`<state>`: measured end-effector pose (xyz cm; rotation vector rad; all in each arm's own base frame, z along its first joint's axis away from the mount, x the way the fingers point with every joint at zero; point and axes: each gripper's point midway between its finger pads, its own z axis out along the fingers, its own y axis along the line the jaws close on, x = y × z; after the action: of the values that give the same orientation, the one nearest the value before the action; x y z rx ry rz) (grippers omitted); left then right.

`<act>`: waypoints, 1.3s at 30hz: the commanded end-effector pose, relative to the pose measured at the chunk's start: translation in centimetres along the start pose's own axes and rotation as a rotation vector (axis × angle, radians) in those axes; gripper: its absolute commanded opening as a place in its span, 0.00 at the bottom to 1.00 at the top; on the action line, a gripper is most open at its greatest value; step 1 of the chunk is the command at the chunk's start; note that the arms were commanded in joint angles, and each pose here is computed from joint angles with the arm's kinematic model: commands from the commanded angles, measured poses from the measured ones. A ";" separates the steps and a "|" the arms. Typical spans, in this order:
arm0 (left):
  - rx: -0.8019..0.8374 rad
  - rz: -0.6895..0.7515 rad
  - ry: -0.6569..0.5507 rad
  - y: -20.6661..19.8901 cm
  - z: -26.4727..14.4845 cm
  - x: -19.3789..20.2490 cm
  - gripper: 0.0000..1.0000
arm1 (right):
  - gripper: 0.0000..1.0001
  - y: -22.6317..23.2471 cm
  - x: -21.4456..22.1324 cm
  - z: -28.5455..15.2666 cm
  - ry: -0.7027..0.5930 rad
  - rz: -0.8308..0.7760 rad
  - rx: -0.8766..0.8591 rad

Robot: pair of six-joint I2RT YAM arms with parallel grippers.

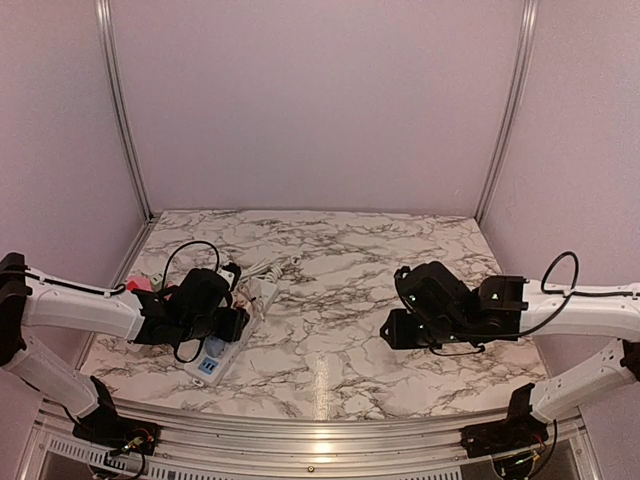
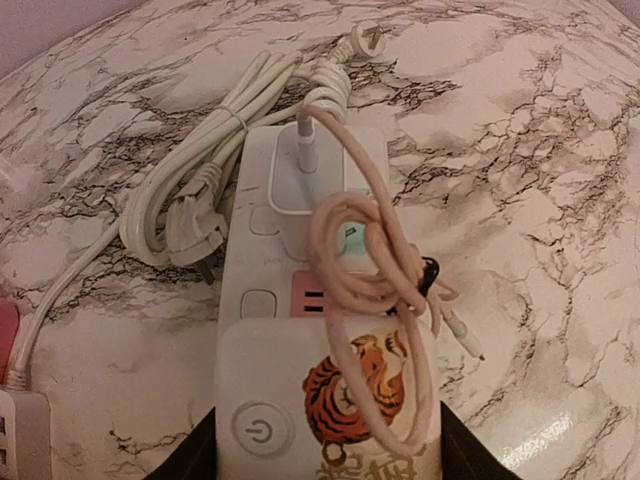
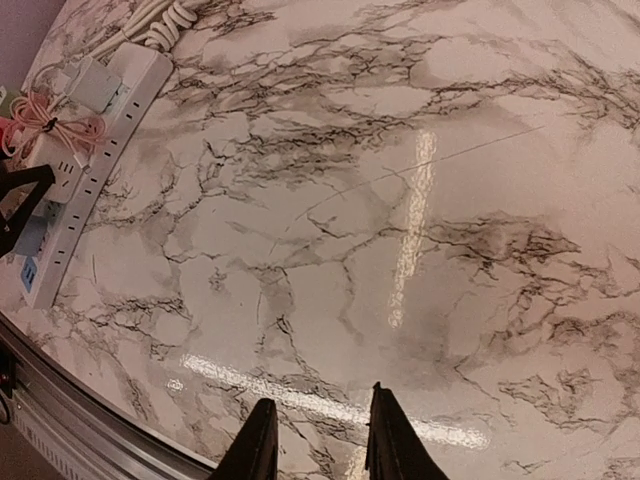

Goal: Insert the plug
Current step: Move the socket to the center of the board.

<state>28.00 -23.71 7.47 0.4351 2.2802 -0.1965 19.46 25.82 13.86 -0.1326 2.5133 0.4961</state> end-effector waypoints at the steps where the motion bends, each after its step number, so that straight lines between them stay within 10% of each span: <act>1: -0.171 -0.059 0.009 4.7 -0.6 0.9 0.55 | 0.26 1.0 0.0 0.7 0.004 0.014 -0.028; 15: -0.323 -0.188 0.008 11.4 -1.1 2.3 0.57 | 0.25 0.7 0.2 0.4 0.006 0.029 -0.033; 26: -0.167 -0.229 -0.047 8.9 -1.6 -1.2 0.99 | 0.30 1.3 -0.2 0.4 0.008 0.008 -0.031; 29: -0.114 -0.264 -0.103 8.1 -3.0 -3.2 0.99 | 0.37 1.3 -0.3 0.2 0.004 -0.003 -0.037; 30: -0.097 -0.277 -0.122 7.9 -3.5 -3.8 0.99 | 0.90 1.3 -0.4 0.0 -0.002 -0.009 -0.039; 31: -0.075 -0.291 -0.141 7.6 -4.1 -4.5 0.99 | 0.97 1.4 -0.7 -0.3 -0.012 -0.012 -0.044; 39: 0.098 -0.239 -0.228 4.2 -10.2 -8.2 0.99 | 0.99 0.7 -3.4 -4.8 -0.114 -0.056 -0.049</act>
<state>29.84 -17.94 17.72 0.0855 2.1131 -0.3832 19.23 25.61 14.94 -0.1823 2.4898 0.5090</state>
